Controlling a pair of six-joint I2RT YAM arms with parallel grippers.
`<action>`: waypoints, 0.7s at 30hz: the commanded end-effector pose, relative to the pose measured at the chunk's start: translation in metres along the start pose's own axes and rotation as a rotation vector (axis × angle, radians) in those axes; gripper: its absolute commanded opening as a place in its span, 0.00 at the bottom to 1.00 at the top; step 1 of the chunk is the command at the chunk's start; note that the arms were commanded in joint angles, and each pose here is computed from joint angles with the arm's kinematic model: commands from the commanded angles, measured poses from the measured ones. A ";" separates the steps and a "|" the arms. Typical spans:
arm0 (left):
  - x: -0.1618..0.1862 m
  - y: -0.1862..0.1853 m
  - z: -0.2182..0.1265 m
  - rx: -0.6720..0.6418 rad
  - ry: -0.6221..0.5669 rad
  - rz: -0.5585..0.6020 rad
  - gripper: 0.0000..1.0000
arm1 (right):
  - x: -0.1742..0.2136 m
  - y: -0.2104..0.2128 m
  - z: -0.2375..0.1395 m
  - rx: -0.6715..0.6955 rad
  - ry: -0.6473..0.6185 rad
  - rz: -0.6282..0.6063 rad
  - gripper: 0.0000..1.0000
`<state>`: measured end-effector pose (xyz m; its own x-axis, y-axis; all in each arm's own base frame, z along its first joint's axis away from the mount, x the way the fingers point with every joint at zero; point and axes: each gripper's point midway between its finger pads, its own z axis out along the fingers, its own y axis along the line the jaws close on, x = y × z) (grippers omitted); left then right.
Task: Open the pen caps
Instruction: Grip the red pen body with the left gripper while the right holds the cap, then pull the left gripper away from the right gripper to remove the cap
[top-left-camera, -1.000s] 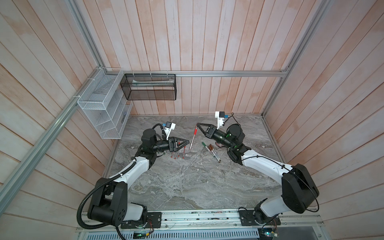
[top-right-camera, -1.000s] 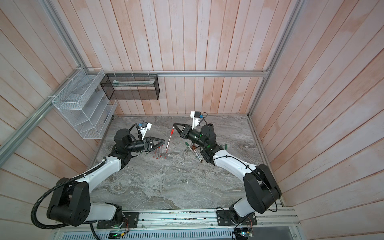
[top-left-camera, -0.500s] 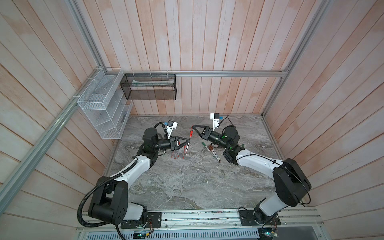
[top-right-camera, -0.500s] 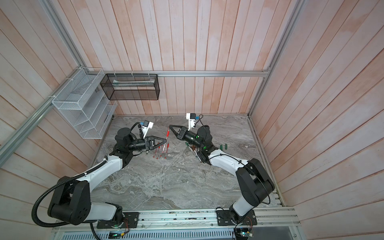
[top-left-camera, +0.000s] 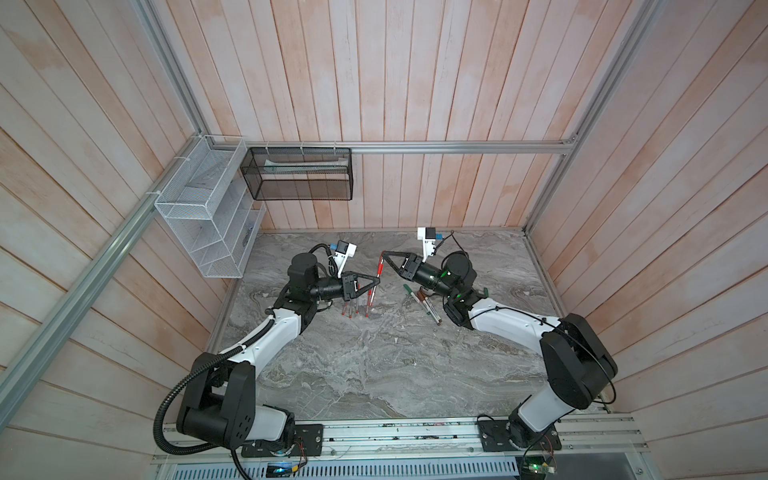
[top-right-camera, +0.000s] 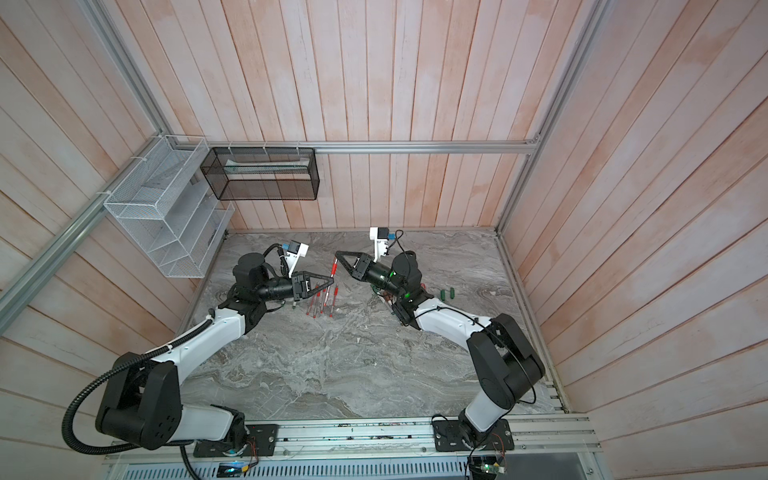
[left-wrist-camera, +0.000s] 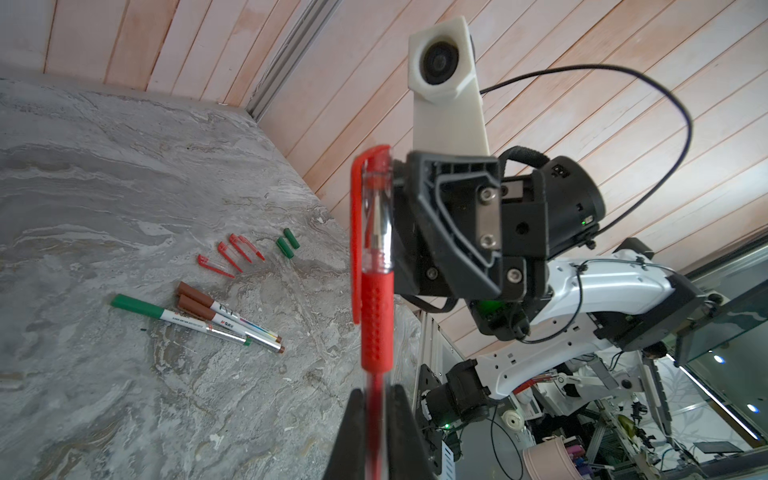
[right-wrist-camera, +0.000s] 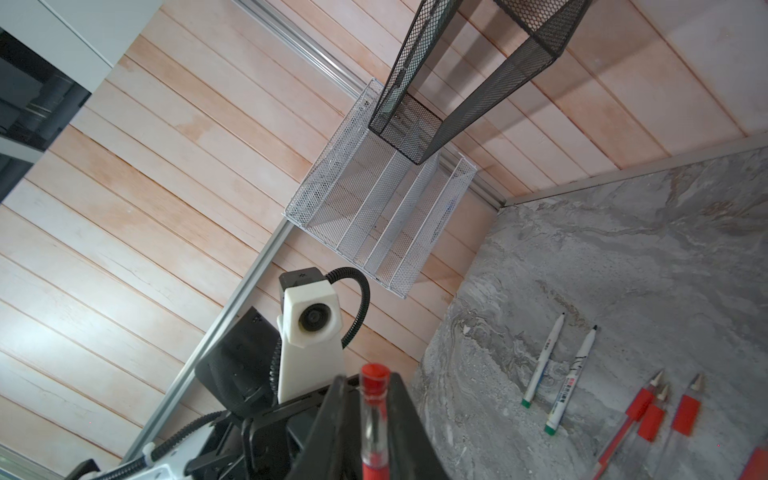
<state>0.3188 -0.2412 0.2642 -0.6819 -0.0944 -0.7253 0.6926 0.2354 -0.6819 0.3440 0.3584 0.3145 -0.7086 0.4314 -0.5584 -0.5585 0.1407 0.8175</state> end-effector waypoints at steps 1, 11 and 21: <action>-0.004 0.004 -0.002 -0.071 0.000 0.076 0.00 | -0.006 0.004 -0.004 0.041 -0.016 -0.005 0.31; -0.004 0.004 -0.004 -0.086 0.007 0.101 0.00 | 0.004 -0.013 0.003 0.128 0.012 -0.014 0.39; -0.001 0.006 -0.003 -0.081 0.000 0.105 0.00 | 0.010 -0.012 0.014 0.126 0.061 -0.025 0.23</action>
<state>0.3238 -0.2366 0.2465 -0.6619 -0.0609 -0.7471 0.6934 0.3287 -0.6412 0.3501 0.3653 0.2983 -0.7218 0.3949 -0.5684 -0.5027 0.2654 0.8227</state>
